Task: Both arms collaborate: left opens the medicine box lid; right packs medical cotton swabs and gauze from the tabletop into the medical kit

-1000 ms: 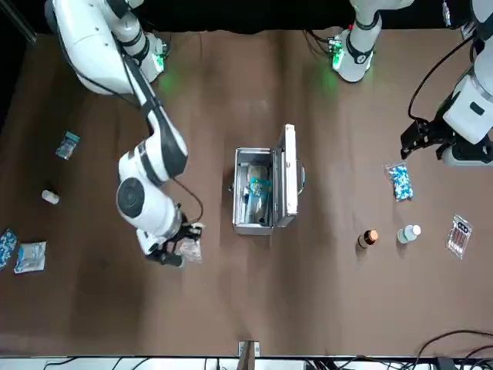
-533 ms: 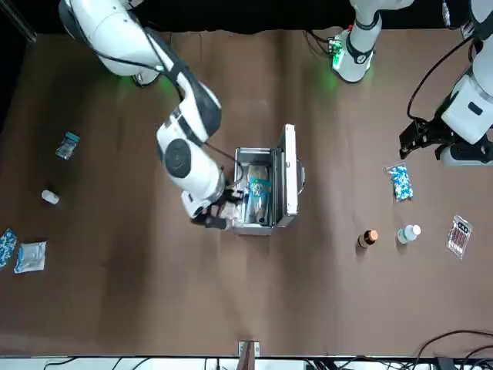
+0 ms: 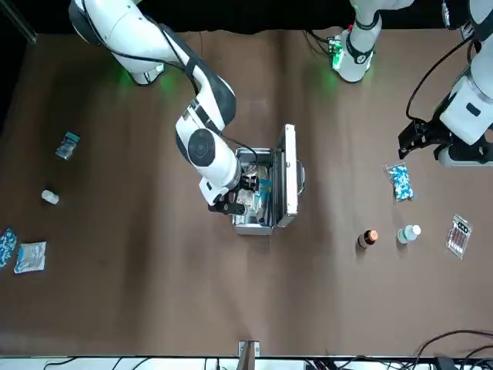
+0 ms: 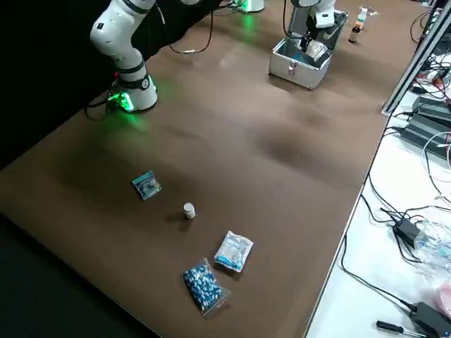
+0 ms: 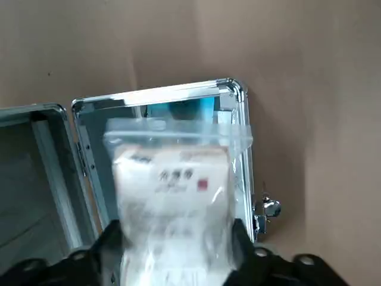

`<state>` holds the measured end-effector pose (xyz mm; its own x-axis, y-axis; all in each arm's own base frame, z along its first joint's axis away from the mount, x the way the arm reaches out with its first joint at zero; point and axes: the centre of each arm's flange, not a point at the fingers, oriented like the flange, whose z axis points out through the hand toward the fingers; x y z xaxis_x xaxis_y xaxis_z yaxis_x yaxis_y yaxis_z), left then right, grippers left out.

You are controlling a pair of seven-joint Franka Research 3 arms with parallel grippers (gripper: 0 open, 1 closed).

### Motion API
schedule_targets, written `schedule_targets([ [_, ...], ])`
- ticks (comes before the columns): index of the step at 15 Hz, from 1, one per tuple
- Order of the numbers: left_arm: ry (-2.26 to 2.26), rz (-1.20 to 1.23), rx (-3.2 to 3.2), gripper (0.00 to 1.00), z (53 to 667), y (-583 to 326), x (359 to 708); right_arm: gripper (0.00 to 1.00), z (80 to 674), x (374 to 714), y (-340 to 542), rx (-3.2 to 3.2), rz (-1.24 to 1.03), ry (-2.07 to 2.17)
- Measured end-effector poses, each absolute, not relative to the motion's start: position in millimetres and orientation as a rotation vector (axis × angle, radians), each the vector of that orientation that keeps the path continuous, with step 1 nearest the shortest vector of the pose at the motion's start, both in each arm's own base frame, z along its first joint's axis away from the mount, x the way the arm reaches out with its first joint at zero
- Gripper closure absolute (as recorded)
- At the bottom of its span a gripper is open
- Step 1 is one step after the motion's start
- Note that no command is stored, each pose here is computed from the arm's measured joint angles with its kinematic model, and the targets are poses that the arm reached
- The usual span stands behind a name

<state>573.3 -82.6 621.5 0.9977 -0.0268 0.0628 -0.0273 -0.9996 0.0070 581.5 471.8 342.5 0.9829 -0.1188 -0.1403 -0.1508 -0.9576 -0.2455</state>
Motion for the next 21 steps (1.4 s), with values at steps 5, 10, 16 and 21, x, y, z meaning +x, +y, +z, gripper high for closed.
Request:
schedule_targets([
  [5,-0.040,0.098,3.132,0.00,621.5,-81.6,573.4,0.01,342.5,581.3,471.8,-2.871,0.182,0.198],
  [10,-0.036,0.099,3.132,0.00,621.7,-80.9,573.4,0.01,344.3,593.6,448.4,-2.898,0.223,0.239],
  [16,-0.028,0.111,3.132,0.00,626.2,-78.5,571.5,0.01,419.7,671.8,267.3,-2.928,0.177,0.265],
  [21,-0.026,0.113,3.132,0.00,629.8,-77.7,568.9,0.01,492.5,689.7,95.3,-2.953,0.087,0.196],
])
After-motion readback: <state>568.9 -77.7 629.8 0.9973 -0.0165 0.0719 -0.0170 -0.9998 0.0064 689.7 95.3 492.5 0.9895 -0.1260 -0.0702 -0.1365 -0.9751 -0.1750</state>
